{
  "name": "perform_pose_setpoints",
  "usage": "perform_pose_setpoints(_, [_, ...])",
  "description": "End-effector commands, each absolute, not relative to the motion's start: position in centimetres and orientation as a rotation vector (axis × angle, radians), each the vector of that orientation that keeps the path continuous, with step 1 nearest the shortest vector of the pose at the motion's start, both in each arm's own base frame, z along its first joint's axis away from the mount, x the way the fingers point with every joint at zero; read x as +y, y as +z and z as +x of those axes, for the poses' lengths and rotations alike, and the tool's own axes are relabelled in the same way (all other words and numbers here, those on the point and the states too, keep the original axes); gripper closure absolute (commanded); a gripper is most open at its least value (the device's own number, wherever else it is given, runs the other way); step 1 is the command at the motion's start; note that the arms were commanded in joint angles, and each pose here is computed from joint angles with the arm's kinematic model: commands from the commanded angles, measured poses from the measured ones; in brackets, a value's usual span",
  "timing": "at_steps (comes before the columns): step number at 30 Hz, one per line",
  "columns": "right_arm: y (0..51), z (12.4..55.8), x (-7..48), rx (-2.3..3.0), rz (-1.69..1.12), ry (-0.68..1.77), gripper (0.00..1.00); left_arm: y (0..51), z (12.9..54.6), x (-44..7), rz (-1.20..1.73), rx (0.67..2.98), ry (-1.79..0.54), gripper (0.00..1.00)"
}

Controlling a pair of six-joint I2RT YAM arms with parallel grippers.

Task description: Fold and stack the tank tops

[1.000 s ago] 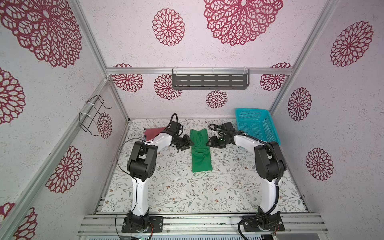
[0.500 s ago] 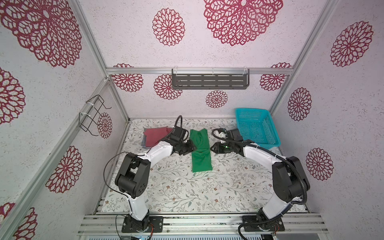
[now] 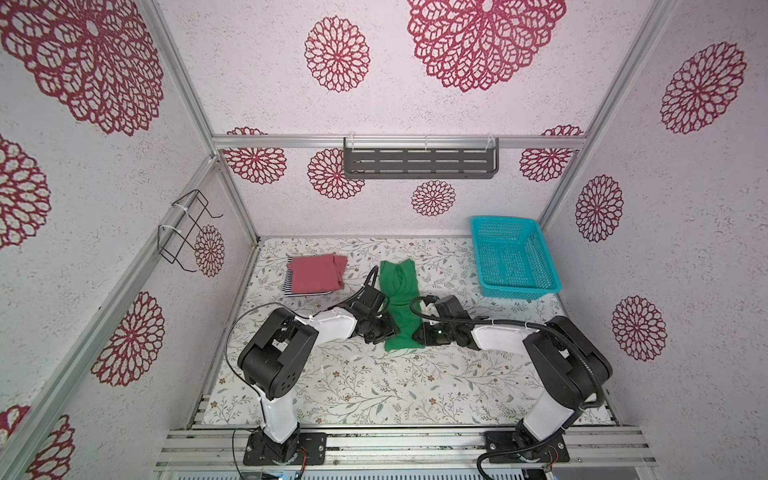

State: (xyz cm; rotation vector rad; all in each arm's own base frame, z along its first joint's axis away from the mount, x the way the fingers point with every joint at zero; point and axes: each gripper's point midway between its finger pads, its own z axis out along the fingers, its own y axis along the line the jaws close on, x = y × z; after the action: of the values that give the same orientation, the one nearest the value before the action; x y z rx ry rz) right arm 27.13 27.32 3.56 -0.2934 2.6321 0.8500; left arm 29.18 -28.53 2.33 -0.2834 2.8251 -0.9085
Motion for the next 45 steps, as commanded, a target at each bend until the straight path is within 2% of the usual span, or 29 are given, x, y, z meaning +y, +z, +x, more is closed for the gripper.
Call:
perform_pose_setpoints(1, [4.5,21.7,27.7,2.707,-0.321,0.898,0.77,0.9,22.3,-27.6,-0.4,2.978,-0.887,0.58])
perform_pose_setpoints(5, [7.7,20.1,26.0,2.695,-0.318,0.897,0.7,5.9,21.0,-25.1,-0.384,2.914,-0.829,0.57])
perform_pose_setpoints(7, [9.1,21.2,24.7,2.679,-0.315,0.871,0.61,8.8,22.3,-23.5,-0.373,2.835,-0.807,0.55])
perform_pose_setpoints(9, [9.4,23.2,23.4,2.661,-0.288,0.829,0.57,9.9,24.2,-22.4,-0.341,2.771,-0.812,0.55])
perform_pose_setpoints(14, [9.8,28.0,24.0,2.572,-0.285,0.84,0.54,9.3,29.4,-21.6,-0.287,2.687,-0.763,0.51])
perform_pose_setpoints(16, [9.4,29.0,25.1,2.568,-0.306,0.874,0.48,8.6,30.9,-22.4,-0.271,2.682,-0.77,0.49])
perform_pose_setpoints(23, [8.0,30.5,26.9,2.556,-0.331,0.935,0.47,5.9,32.4,-24.6,-0.289,2.702,-0.854,0.51])
perform_pose_setpoints(25, [7.4,30.5,27.4,2.569,-0.327,0.969,0.48,5.2,32.3,-25.1,-0.303,2.709,-0.879,0.52])
perform_pose_setpoints(29, [7.3,30.2,28.1,2.569,-0.309,1.042,0.59,4.8,32.2,-26.3,-0.305,2.704,-0.932,0.56])
perform_pose_setpoints(31, [7.7,30.2,28.1,2.565,-0.306,1.049,0.65,5.2,32.1,-26.8,-0.303,2.701,-0.951,0.66])
perform_pose_setpoints(33, [7.9,30.0,28.0,2.562,-0.312,1.046,0.72,5.4,31.8,-27.1,-0.3,2.708,-0.951,0.7])
perform_pose_setpoints(38, [9.4,29.9,27.9,2.537,-0.315,1.052,0.91,6.1,31.1,-26.5,-0.302,2.711,-0.935,0.99])
perform_pose_setpoints(45, [12.5,30.6,27.1,2.471,-0.333,0.986,1.0,9.2,32.0,-23.9,-0.288,2.64,-0.808,1.0])
